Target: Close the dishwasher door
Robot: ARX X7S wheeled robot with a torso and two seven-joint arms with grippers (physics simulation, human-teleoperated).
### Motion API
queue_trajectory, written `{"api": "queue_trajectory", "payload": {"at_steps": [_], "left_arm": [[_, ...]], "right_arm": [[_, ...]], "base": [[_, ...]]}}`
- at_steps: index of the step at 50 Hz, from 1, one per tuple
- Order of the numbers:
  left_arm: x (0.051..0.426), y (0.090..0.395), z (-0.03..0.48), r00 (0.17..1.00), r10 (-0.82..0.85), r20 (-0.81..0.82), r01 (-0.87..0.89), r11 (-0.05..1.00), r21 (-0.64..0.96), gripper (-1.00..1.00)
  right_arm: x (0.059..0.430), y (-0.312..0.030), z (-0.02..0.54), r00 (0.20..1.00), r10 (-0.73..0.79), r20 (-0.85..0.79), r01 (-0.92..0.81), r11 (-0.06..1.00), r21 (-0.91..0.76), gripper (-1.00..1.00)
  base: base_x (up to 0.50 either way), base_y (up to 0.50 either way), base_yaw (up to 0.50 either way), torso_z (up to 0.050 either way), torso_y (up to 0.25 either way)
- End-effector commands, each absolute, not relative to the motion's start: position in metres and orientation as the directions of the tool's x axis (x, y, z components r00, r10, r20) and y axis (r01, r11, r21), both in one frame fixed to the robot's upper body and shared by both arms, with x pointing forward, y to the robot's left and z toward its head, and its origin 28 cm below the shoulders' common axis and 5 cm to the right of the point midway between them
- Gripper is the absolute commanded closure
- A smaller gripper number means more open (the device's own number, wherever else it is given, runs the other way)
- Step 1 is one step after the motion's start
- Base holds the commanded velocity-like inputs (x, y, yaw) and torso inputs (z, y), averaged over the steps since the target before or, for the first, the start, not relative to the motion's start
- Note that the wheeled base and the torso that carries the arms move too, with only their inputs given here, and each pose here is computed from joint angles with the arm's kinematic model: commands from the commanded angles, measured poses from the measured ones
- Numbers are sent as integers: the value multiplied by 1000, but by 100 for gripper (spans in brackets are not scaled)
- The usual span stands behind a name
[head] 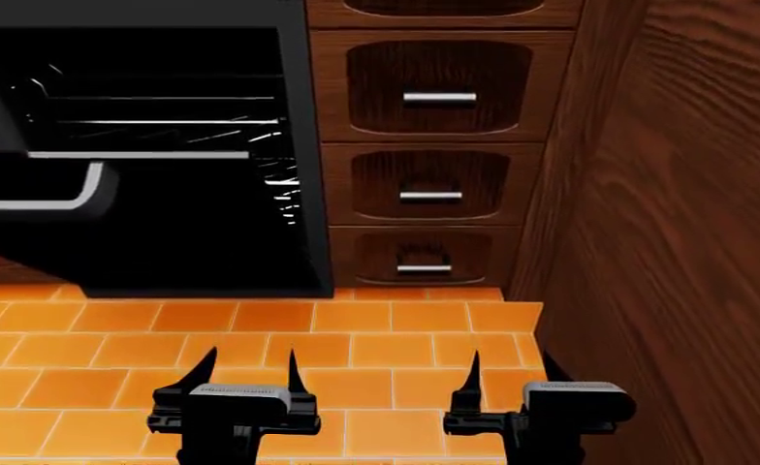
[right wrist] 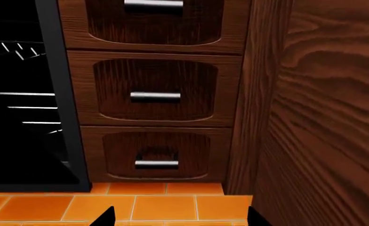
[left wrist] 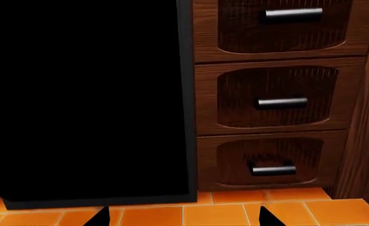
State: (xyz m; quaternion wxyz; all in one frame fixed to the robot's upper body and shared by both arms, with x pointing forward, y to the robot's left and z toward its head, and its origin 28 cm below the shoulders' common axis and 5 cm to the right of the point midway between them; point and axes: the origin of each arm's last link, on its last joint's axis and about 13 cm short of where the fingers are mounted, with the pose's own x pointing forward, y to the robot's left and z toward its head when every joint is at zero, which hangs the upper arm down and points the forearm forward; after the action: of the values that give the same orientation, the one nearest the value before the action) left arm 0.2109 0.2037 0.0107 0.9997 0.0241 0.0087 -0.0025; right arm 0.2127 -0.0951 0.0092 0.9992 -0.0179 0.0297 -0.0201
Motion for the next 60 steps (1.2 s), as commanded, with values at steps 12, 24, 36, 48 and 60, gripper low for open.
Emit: {"api": "queue_trajectory", "payload": {"at_steps": [12,24,36,48,60], "left_arm": [[211,204,11,1000,-5,-18,6,999,50,-100],[211,204,11,1000,-5,-17,6,999,49,-100],[211,204,11,1000,-2,-16,3,999,48,-100],[211,204,11,1000,-7,-15,8,999,46,-100],[210,204,11,1000,-12,-12,13,999,47,-100]], "right_arm": [[213,-95,9,997,-42,-58,40,999,-37,-100],[213,-95,9,997,-43,-58,41,998,-37,-100],[213,-95,9,997,-47,-56,45,998,-37,-100],[213,-95,9,997,-45,-60,43,998,-38,-100],[213,-95,8,997,-44,-63,42,998,-39,-100]], "base": [[0,0,0,-50,0],[0,0,0,-50,0],[0,0,0,-50,0],[0,0,0,-50,0],[0,0,0,-50,0]]}}
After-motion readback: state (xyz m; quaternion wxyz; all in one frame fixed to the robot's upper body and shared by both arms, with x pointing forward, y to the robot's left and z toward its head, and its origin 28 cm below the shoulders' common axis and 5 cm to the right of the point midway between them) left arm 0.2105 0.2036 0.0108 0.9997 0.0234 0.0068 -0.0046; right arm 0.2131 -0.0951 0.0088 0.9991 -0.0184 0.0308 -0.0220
